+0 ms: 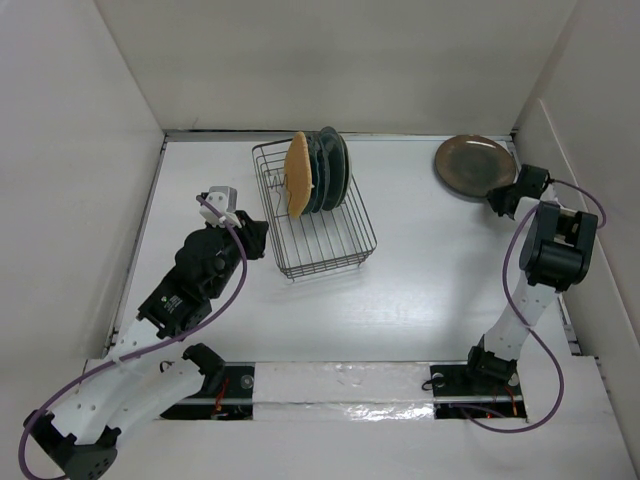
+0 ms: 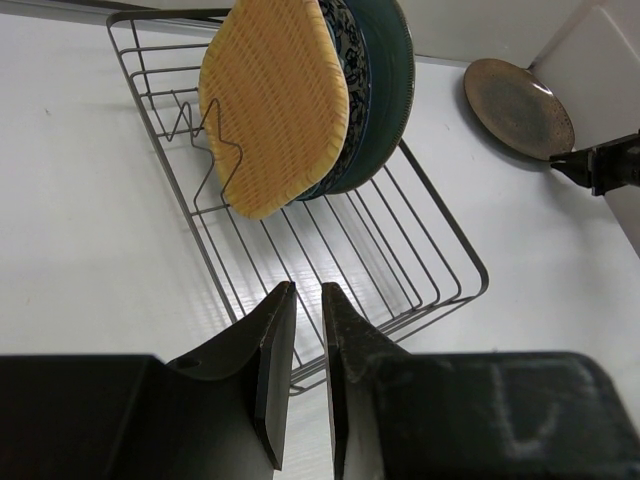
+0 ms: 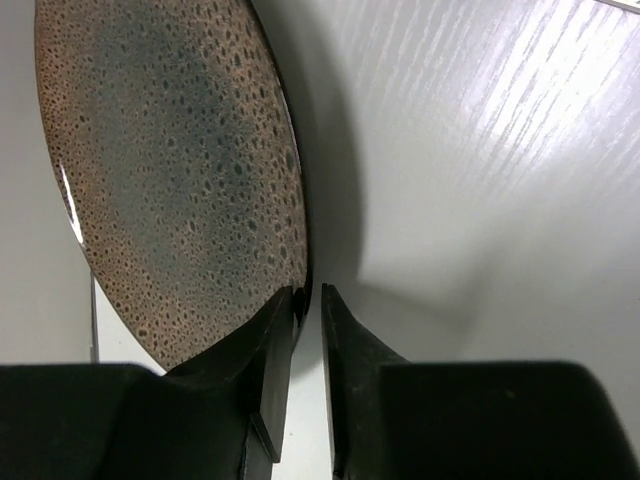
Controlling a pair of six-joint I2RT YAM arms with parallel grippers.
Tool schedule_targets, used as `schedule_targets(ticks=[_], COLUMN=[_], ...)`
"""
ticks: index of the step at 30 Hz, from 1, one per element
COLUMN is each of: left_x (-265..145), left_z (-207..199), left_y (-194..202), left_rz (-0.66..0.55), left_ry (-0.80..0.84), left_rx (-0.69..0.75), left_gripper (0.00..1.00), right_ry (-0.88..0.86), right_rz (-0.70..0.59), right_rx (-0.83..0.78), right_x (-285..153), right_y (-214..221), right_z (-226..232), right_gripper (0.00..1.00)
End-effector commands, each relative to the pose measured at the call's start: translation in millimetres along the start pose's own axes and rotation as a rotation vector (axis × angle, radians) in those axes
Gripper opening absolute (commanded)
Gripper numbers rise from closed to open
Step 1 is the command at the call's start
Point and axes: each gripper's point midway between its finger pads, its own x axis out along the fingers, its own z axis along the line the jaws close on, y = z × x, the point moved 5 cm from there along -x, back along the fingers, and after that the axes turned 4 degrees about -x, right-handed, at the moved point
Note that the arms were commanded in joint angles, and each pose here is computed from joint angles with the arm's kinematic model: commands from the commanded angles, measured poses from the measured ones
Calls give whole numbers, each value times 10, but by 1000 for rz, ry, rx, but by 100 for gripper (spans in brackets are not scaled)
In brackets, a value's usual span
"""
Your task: Load the plates into the dish rack
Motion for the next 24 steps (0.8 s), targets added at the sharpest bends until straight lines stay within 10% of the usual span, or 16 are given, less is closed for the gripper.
schedule_targets(ticks=[1, 10, 19, 24], left_x=[-38, -74, -111, -111], left_z=[-105, -100, -103, -96], left_y=[-189, -218, -236, -232], left_rz=[-67, -82, -93, -92], left_ry=[48, 51, 61, 57], left_rx=[-14, -19, -23, -22], left_gripper=[14, 14, 15, 14], right_ry=[9, 126, 178, 212], right_rz=[-3, 46, 51, 52], right_rx=[-59, -151, -190, -207], right_x=[-16, 41, 22, 64], right_y=[-77, -38, -60, -95], right_z=[118, 33, -92, -102], right_gripper=[22, 11, 35, 32])
